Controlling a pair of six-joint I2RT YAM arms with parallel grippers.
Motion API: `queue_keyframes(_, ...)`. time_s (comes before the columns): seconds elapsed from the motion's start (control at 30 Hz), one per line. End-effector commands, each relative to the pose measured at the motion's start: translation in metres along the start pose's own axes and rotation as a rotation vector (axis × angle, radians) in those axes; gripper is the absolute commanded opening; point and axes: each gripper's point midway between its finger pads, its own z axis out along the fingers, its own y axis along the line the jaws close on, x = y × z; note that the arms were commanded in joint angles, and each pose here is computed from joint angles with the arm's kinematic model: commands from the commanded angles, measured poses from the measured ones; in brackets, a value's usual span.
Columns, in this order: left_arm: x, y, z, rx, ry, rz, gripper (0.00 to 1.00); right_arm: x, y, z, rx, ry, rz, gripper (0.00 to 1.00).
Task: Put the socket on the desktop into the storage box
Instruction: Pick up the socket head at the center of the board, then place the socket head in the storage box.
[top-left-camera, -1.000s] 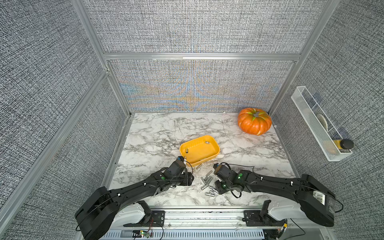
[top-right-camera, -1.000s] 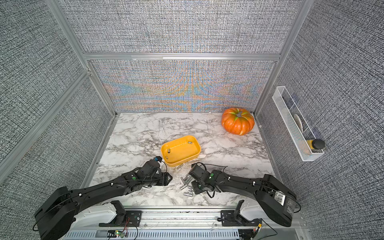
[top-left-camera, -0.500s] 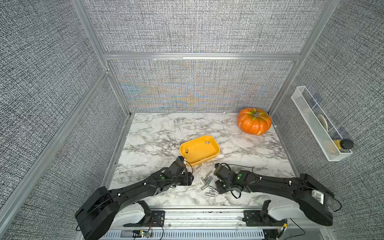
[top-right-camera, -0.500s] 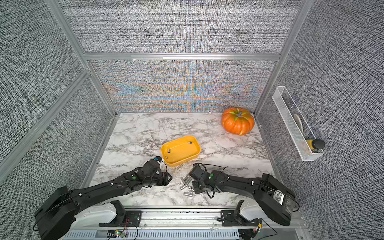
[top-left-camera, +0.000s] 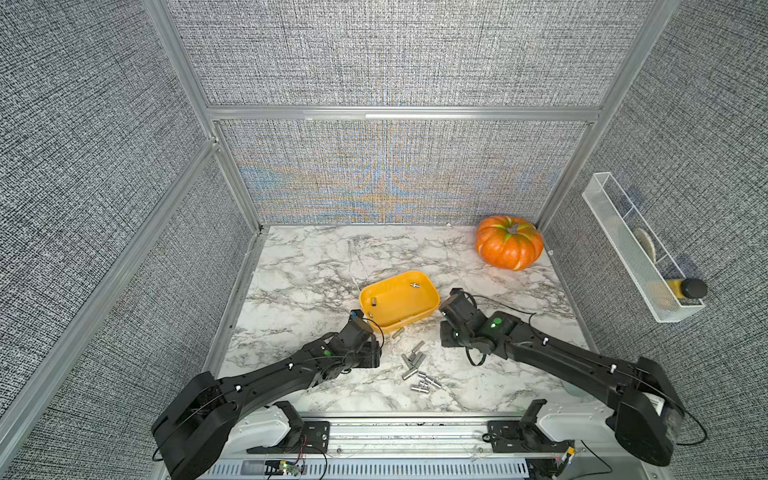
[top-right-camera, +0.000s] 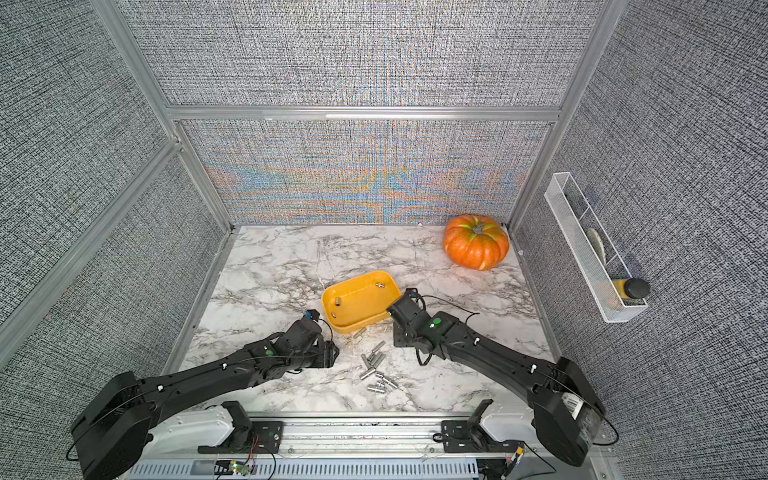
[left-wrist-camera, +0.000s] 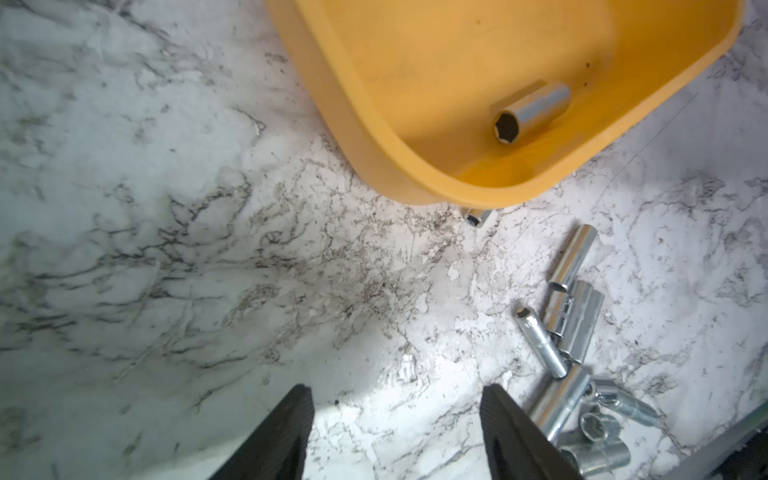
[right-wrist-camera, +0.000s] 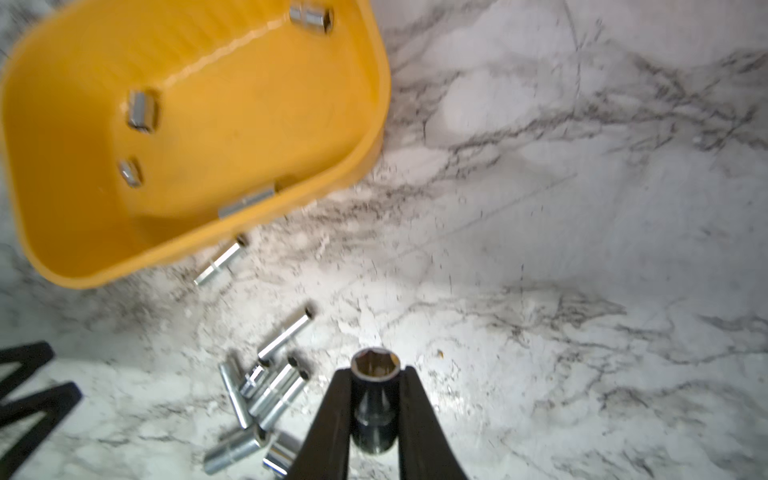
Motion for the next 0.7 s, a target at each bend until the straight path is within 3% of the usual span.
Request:
queue_keyframes(0.0,-0.013,-0.003,-0.006,0.005,-0.056,-0.007,0.69,-0.049,0.037,-0.003,-0.186,-0.102,-0.012,0.0)
queue_keyframes(0.17,-0.018,-0.005,-0.012,0.017,-0.091,-0.017,0.69,-0.071,0.069,0.037,-0.195,-0.025,-0.086,0.0)
queue_keyframes(0.53,-0.013,-0.003,-0.018,0.051,-0.105,-0.061,0.7,-0.069,0.089,0.114,-0.17,0.077,-0.143,0.0)
queue_keyframes(0.67,-0.012,-0.003,-0.019,0.057,-0.105,-0.063,0.7,-0.064,0.084,0.122,-0.144,0.096,-0.162,0.14)
